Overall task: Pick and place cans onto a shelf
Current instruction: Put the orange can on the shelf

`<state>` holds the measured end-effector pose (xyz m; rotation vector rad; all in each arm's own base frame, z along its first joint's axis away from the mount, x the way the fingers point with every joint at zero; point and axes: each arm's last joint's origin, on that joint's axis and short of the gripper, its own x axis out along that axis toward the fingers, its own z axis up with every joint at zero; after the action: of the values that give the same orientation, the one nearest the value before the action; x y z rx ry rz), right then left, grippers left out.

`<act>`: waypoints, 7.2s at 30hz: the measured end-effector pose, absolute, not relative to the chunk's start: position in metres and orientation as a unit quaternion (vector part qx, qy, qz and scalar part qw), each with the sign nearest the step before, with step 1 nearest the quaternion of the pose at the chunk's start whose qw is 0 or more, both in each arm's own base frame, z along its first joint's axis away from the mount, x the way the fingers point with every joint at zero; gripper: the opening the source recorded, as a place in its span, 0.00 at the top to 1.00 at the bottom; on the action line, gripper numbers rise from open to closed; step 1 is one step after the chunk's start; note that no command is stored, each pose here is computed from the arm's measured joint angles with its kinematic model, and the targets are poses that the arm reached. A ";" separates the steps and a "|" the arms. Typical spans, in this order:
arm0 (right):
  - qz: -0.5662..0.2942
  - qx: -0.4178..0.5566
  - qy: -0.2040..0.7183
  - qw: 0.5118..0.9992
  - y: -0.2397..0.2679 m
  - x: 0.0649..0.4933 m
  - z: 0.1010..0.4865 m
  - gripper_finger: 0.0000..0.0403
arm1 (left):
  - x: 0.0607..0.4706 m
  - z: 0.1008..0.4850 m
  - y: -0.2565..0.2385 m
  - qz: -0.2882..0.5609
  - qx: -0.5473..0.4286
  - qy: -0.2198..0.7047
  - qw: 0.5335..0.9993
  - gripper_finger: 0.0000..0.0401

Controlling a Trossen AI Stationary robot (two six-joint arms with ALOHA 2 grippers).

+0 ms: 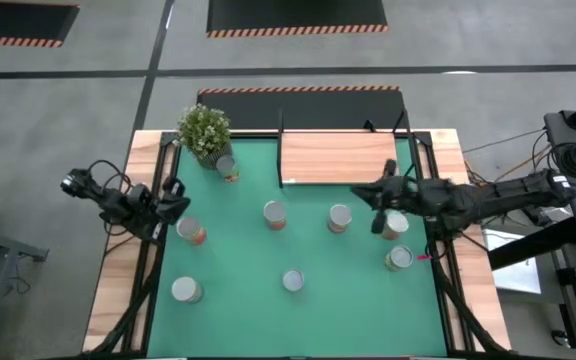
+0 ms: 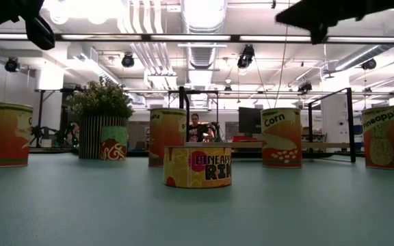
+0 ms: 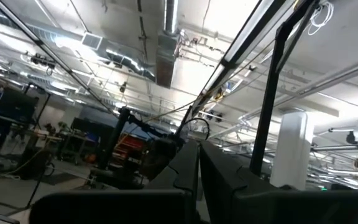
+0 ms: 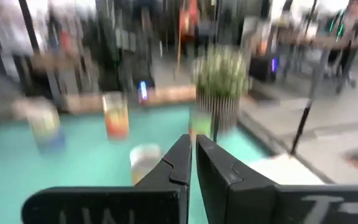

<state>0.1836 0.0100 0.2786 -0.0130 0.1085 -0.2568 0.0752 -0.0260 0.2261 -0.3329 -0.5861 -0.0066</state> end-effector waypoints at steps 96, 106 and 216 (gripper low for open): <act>-0.147 0.039 0.372 0.916 0.020 0.246 0.235 0.24 | 0.119 0.284 -0.050 0.013 -0.083 -0.216 0.973 1.00; -0.145 0.033 0.342 0.928 -0.008 0.277 0.292 0.24 | 0.114 0.292 -0.047 0.049 -0.029 -0.251 0.966 1.00; -0.186 0.006 0.288 0.939 -0.196 0.305 0.206 0.97 | 0.114 0.289 -0.046 0.055 -0.024 -0.232 0.971 1.00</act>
<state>0.3047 -0.1957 0.2062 0.0119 0.5875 -0.3792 0.1141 -0.0460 0.2887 -0.0490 -0.4682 0.1117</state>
